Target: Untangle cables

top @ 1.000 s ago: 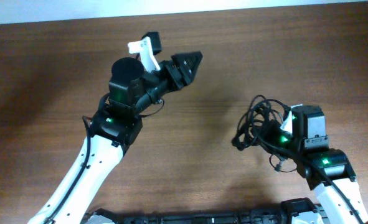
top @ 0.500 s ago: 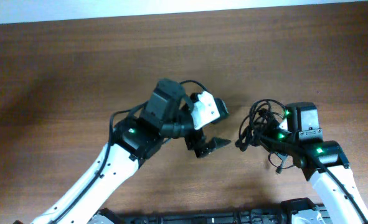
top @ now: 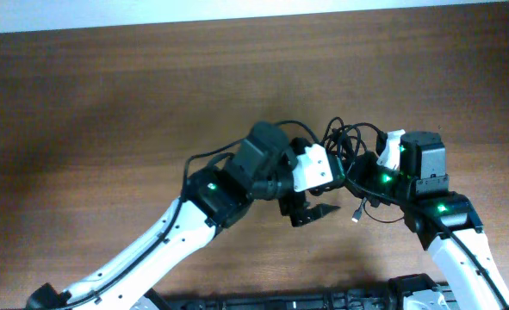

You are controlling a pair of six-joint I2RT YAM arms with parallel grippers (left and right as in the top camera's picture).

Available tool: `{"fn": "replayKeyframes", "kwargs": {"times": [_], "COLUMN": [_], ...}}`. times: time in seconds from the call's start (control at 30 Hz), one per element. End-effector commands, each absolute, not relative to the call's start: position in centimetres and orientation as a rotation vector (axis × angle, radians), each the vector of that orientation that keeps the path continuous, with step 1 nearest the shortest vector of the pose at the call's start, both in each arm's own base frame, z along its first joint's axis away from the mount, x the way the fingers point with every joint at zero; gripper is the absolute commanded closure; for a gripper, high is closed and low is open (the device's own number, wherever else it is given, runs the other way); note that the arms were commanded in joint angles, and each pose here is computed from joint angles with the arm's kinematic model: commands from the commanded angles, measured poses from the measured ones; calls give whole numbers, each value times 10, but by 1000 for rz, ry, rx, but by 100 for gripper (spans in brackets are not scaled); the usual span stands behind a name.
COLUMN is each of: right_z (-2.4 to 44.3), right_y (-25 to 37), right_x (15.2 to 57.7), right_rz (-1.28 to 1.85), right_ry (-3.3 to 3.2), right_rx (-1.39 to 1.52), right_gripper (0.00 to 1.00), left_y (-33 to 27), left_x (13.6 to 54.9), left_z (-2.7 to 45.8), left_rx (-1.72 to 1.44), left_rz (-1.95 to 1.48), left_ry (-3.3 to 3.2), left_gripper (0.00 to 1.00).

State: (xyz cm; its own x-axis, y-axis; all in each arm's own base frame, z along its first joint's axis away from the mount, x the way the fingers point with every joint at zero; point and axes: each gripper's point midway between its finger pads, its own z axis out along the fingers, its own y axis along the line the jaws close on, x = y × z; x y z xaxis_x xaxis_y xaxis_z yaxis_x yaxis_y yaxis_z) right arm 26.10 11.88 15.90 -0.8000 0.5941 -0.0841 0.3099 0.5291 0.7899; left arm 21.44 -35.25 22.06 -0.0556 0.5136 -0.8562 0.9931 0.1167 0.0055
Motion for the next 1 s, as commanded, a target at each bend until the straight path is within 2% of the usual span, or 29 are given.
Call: {"fn": "replayKeyframes", "kwargs": {"times": [0.0, 0.07, 0.1, 0.17, 0.23, 0.27, 0.4, 0.53, 0.6, 0.7, 0.87, 0.9, 0.97], "right_z": [168, 170, 170, 170, 168, 168, 164, 167, 172, 193, 234, 236, 236], "right_y": [125, 127, 129, 129, 129, 129, 127, 134, 138, 152, 167, 167, 166], "right_x": [261, 259, 258, 256, 255, 255, 253, 246, 245, 246, 252, 253, 254], "right_rz": [1212, 1232, 1247, 1243, 1236, 1226, 1212, 1244, 1281, 1401, 1526, 1523, 1517], "right_ry": [2417, 2421, 2424, 2432, 2439, 2439, 2457, 2473, 2464, 2385, 2200, 2191, 2186], "right_rx": [713, 701, 692, 667, 659, 639, 655, 535, 477, 301, 55, 48, 47], "right_gripper": [96, 96, 96, 96, 96, 96, 96, 96, 96, 96, 96, 96, 96], "left_y": [-370, -374, -375, -369, -368, -368, -364, -318, -289, -250, -229, -225, -224], "left_x": [210, 214, 221, 237, 241, 244, 263, 337, 363, 382, 368, 363, 354], "left_z": [217, 214, 210, 205, 205, 207, 223, 237, 234, 220, 186, 178, 169], "left_rx": [1511, 1507, 1492, 1451, 1437, 1427, 1304, 910, 805, 702, 740, 754, 781], "left_rz": [-844, -842, -805, -699, -670, -669, -693, -547, -418, -239, -183, -175, -185], "left_ry": [1625, 1620, 1633, 1675, 1681, 1674, 1689, 1828, 1874, 1969, 2131, 2167, 2212], "left_gripper": [15, 31, 44, 78, 96, 100, 100, 100, 96, 98, 71, 55, 18]}}
